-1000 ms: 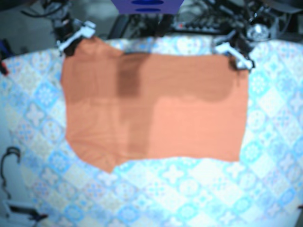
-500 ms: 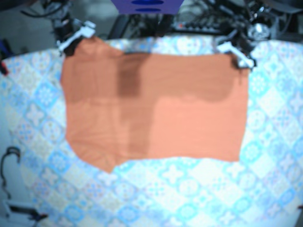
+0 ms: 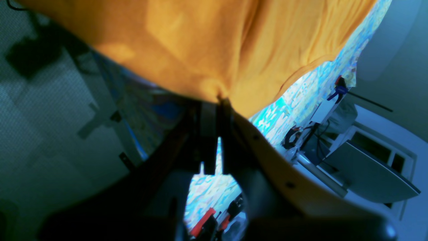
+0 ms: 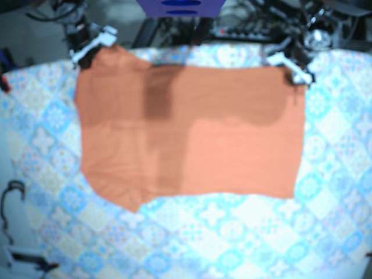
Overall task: Fold the T-shirt properly
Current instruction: 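Grasp the shoulder corner with the left gripper, then lift both shoulder corners and pull the shirt toward the robot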
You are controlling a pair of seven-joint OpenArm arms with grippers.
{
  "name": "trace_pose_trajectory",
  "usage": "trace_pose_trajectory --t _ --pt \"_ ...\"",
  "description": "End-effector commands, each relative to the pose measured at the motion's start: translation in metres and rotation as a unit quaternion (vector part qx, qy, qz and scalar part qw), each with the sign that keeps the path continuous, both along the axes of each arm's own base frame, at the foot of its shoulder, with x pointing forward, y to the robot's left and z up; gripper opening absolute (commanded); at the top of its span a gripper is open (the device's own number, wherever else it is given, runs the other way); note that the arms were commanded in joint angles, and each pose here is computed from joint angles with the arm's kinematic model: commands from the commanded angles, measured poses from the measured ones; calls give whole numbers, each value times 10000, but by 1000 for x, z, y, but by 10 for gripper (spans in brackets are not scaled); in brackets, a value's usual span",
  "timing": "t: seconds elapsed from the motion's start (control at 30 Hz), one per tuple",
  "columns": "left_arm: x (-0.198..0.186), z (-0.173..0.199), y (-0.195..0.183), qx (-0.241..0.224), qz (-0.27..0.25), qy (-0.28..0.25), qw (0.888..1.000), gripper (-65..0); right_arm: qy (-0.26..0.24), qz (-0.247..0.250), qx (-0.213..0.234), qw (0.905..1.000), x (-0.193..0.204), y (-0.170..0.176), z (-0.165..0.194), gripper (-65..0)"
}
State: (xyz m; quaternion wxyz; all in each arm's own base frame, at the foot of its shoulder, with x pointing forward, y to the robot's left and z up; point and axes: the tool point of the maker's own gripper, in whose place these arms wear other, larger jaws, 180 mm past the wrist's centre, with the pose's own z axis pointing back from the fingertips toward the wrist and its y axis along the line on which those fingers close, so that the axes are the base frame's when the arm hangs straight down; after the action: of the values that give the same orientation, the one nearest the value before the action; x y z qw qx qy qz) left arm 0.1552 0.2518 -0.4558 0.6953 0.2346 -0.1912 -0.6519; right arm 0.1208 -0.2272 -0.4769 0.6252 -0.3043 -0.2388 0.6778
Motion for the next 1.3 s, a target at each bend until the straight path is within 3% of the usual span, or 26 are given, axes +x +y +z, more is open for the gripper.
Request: trace_pose_trajectory --t 0.0,0.33,0.5,1.27 --pt "7 6 7 104 2 -128 9999 -325 -95 33 -70 9999 2 -5 5 -650" --pt "9 7 6 100 0 -149 9998 -517 -92 44 -60 9999 2 -4 5 -650" --pt "9 8 6 98 3 -164 9998 -650 -84 42 -62 9999 2 -4 4 -650" --pt "-20 14 2 29 -159 43 9999 -650 139 85 -35 9999 -23 -3 2 -650"
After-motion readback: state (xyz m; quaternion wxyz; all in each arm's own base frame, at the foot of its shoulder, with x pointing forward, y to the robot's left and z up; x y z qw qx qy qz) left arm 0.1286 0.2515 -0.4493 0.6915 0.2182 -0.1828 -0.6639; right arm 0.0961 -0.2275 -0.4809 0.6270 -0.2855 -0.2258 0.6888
